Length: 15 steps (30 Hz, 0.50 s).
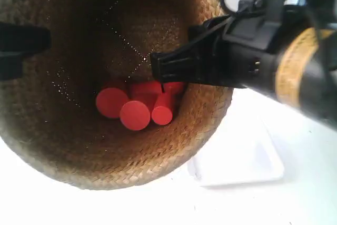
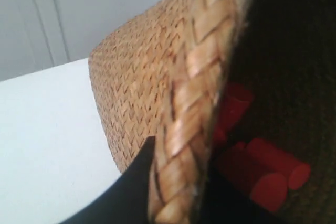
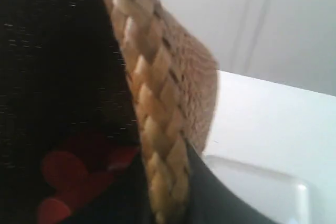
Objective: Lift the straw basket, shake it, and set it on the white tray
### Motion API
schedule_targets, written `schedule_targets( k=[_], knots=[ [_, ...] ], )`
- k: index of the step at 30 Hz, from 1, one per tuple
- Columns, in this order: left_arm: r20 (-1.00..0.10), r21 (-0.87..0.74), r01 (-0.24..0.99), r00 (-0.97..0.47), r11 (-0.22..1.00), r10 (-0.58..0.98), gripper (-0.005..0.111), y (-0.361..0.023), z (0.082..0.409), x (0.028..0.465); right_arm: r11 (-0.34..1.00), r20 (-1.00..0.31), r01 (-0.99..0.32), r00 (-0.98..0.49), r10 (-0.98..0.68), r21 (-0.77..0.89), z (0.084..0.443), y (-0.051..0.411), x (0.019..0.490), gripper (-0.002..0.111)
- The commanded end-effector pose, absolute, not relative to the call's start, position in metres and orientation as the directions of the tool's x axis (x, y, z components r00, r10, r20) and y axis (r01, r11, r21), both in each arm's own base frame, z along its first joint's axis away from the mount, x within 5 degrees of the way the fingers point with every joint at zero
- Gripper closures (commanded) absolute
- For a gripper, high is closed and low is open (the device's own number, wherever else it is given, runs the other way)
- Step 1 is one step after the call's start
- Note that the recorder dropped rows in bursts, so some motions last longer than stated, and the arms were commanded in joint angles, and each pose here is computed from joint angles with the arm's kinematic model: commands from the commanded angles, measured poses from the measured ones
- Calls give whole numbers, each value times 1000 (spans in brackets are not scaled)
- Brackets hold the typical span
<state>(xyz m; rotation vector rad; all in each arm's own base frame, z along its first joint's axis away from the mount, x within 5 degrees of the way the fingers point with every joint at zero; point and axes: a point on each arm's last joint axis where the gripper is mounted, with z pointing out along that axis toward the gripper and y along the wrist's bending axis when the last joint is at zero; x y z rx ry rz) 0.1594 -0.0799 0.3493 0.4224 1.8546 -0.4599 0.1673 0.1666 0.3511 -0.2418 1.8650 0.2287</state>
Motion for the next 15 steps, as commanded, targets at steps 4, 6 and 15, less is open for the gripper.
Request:
schedule_targets(
  k=[4,6,15],
  knots=[
    [-922,-158,584,-377,796,93,107,-88,366,143,922,-925,-385,-363,-111,41,367,179,154,108],
    [-947,-107,548,-311,830,83,107,-84,363,149,907,-963,-421,-248,-107,8,366,182,157,108],
    [-934,-150,576,-350,804,77,107,-88,372,142,916,-922,-400,-368,-123,38,374,174,158,108]
  ],
)
